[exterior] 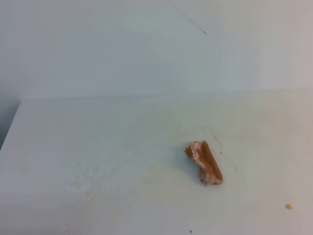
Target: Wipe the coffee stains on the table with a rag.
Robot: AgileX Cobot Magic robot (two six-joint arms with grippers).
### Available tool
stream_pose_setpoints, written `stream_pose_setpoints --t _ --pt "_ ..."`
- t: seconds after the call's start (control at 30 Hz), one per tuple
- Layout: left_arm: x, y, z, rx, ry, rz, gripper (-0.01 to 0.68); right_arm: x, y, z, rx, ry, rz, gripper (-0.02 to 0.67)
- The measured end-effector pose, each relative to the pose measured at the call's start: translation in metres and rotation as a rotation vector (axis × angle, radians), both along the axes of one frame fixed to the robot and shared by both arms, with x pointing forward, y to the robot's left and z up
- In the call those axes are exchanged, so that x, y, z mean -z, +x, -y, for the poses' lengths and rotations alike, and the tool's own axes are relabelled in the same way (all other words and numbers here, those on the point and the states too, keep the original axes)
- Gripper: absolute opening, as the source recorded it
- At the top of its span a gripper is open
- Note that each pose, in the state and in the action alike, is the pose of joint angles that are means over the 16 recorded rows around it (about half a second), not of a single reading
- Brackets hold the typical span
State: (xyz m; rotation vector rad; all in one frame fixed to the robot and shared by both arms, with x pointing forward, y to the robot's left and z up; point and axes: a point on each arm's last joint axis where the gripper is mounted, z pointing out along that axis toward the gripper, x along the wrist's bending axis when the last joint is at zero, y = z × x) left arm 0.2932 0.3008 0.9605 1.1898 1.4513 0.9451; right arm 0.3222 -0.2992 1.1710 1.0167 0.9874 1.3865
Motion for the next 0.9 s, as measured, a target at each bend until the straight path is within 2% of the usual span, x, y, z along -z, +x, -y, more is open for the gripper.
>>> stream_pose_setpoints --t 0.13,0.27,0.43,0.57,0.67,0.77,0.9 --pt "-0.001 0.0 0.0 0.0 0.0 -0.002 -0.004 0.02 -0.013 0.019 0.151 0.104 -0.032 -0.002" --pt "-0.001 0.0 0.0 0.0 0.0 -0.002 -0.004 0.029 -0.019 0.024 0.2 0.091 -0.056 -0.002" --pt "-0.001 0.0 0.0 0.0 0.0 -0.002 -0.004 0.024 -0.02 0.01 0.118 -0.121 0.005 -0.002" --pt "-0.001 0.0 0.0 0.0 0.0 -0.002 -0.004 0.025 -0.02 -0.011 -0.043 -0.315 0.024 -0.002" --pt "-0.001 0.0 0.0 0.0 0.0 -0.002 -0.004 0.037 -0.018 -0.023 -0.162 -0.425 -0.054 -0.002" --pt "0.0 0.0 0.0 0.0 0.0 -0.001 -0.004 0.056 -0.017 -0.027 -0.22 -0.486 -0.206 -0.002" --pt "0.001 0.0 0.0 0.0 0.0 0.001 -0.003 0.084 -0.015 -0.02 -0.172 -0.477 -0.39 -0.002"
